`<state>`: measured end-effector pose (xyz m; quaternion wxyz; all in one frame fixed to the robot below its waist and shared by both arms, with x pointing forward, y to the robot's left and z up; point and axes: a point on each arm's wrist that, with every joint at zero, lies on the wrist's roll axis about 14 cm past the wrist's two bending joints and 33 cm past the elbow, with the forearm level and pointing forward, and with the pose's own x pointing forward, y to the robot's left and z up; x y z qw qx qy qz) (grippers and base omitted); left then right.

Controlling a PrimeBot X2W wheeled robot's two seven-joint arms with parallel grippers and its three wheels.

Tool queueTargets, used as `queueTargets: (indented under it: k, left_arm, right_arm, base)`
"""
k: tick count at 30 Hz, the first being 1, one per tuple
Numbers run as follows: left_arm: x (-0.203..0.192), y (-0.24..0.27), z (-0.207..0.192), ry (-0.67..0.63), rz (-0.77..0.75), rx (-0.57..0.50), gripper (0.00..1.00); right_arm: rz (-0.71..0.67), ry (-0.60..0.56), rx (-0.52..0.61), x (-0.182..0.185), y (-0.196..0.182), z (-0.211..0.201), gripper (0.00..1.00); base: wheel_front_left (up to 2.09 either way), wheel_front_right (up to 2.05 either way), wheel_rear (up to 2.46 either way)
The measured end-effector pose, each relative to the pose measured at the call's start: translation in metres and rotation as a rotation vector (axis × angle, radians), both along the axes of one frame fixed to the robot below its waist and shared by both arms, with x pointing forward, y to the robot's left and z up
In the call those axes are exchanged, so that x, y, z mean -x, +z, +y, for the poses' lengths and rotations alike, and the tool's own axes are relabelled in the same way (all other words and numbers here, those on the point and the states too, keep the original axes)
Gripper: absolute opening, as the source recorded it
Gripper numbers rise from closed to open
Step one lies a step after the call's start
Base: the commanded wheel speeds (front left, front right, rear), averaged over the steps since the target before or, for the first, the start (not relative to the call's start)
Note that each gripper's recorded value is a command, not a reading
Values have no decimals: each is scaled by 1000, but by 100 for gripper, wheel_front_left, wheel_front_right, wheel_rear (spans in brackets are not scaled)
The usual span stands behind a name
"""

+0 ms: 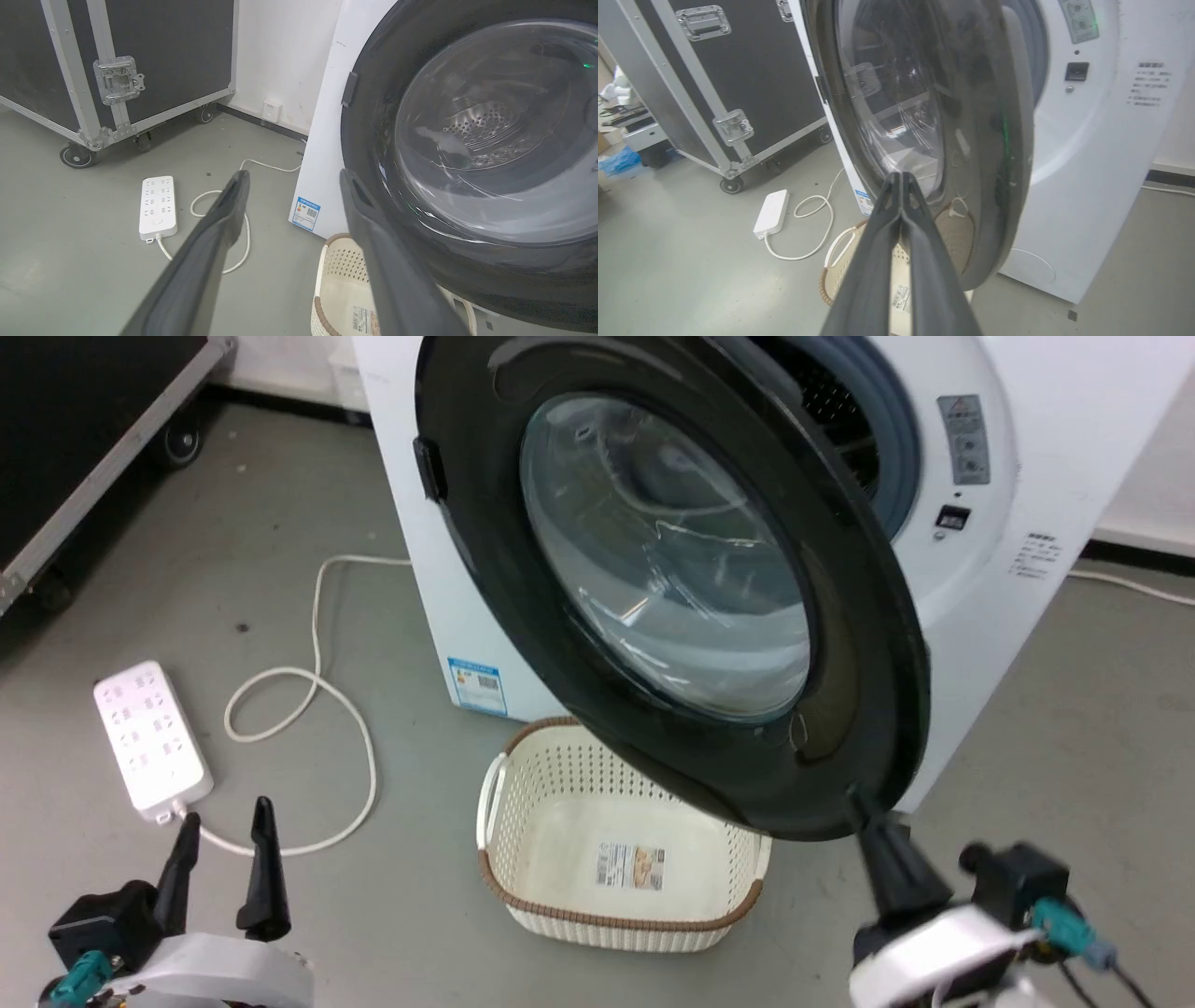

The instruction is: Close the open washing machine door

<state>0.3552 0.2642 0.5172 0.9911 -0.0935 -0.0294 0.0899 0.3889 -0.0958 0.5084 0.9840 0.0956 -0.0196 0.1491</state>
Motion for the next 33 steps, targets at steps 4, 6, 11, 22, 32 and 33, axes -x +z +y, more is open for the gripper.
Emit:
queueTargets:
  k: [4,6,11,22,32,33]
  left_arm:
    - [-1,-5,6,11,13,-2,100]
    - [-1,-8,8,18,21,3,100]
    - [-4,-13,10,21,33,6,100]
    - [-30,-20,15,14,36,16,100]
    - [-48,-42,26,21,82,10,100]
    - [-49,-44,27,21,86,9,100]
  right_arm:
    - [27,-33,8,-24,-9,-9,0]
    - [29,-54,15,-34,-11,-15,0]
    - [27,-111,22,-57,-12,-31,0]
    - [-15,-267,62,-130,0,-73,0]
    - [-12,-339,68,-189,-2,-86,0]
    - [-11,-343,68,-194,-2,-87,0]
  base:
    - [0,0,0]
    - [0,0,0]
    - [0,0,0]
    - [0,0,0]
    - [0,0,0]
    - [0,0,0]
